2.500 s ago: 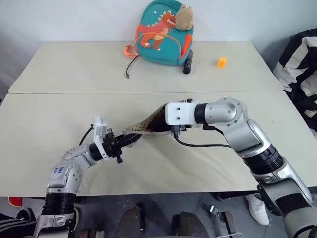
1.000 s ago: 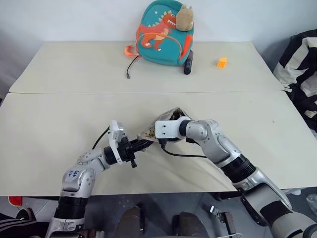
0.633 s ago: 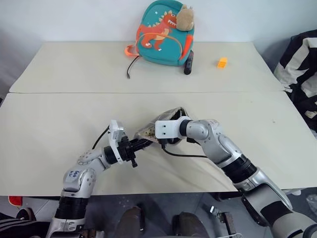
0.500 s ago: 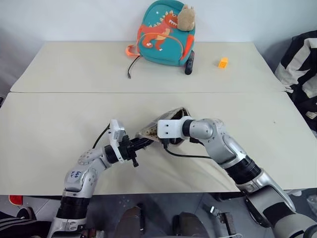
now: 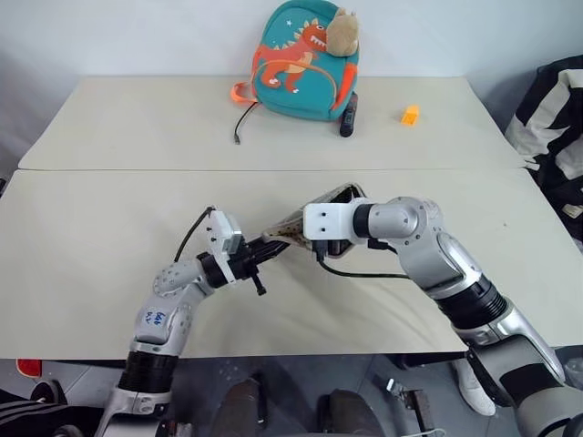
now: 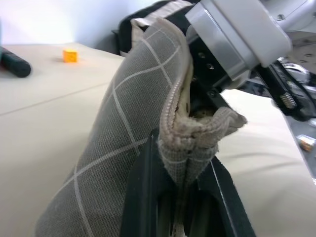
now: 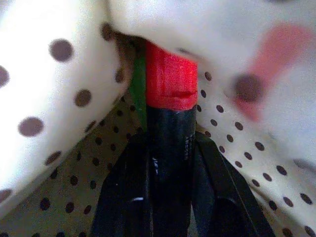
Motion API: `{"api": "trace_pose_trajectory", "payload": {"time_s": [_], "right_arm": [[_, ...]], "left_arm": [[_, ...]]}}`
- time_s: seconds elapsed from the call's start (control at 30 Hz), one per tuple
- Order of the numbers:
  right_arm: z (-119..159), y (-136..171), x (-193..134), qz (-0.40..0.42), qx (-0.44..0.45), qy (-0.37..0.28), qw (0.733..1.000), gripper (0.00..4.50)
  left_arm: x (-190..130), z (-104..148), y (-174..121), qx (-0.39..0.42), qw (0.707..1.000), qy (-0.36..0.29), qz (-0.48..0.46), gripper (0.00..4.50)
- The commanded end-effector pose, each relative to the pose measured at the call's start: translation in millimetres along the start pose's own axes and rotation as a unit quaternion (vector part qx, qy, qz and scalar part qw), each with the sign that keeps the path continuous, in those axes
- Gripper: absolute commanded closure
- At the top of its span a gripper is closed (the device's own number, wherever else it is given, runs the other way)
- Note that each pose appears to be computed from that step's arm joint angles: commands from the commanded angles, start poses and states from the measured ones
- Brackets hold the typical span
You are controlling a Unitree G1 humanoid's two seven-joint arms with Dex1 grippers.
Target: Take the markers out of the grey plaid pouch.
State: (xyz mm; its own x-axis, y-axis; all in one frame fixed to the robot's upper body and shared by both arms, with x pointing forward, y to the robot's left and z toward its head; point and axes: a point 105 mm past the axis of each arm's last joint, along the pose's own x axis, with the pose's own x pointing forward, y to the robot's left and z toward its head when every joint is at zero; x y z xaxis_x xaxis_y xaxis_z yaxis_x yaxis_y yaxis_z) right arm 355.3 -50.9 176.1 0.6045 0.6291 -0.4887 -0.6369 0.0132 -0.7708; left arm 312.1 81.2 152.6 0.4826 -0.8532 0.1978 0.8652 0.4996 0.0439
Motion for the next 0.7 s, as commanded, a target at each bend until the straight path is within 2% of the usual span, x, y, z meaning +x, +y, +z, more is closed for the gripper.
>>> {"api": "trace_pose_trajectory", "payload": {"time_s": [0.03, 0.27, 0.47, 0.5, 0.6, 0.67, 0.7], "right_arm": [[15.2, 4.5, -1.8, -0.008, -0.007, -0.032, 0.999, 3.8], [0.9, 19.2, -0.4, -0.002, -0.029, -0.009, 1.0, 3.8], [9.6, 22.4, 1.2, 0.01, -0.06, -0.026, 0.998, 3.8], [10.6, 17.7, 1.8, -0.003, -0.063, -0.028, 0.998, 3.8], [14.8, 7.3, 0.6, -0.027, -0.099, -0.035, 0.994, 3.8], [14.7, 2.1, -1.1, -0.037, -0.088, -0.039, 0.995, 3.8], [11.3, 1.1, -2.6, -0.033, -0.091, -0.031, 0.995, 3.8]], "left_arm": [[1.7, 12.2, 15.8, -0.001, 0.997, -0.037, 0.07, 4.5], [-9.5, 9.0, 29.0, -0.118, 0.977, -0.094, 0.148, 4.5], [0.5, 13.1, 22.8, -0.116, 0.981, -0.088, 0.128, 4.5], [1.8, 9.2, 20.3, -0.093, 0.986, -0.069, 0.12, 4.5], [-1.5, 5.9, 25.2, -0.112, 0.983, -0.067, 0.132, 4.5], [-1.7, 5.4, 22.8, -0.105, 0.985, -0.059, 0.124, 4.5], [-1.0, 1.2, 16.3, -0.082, 0.991, -0.034, 0.103, 4.5]]}}
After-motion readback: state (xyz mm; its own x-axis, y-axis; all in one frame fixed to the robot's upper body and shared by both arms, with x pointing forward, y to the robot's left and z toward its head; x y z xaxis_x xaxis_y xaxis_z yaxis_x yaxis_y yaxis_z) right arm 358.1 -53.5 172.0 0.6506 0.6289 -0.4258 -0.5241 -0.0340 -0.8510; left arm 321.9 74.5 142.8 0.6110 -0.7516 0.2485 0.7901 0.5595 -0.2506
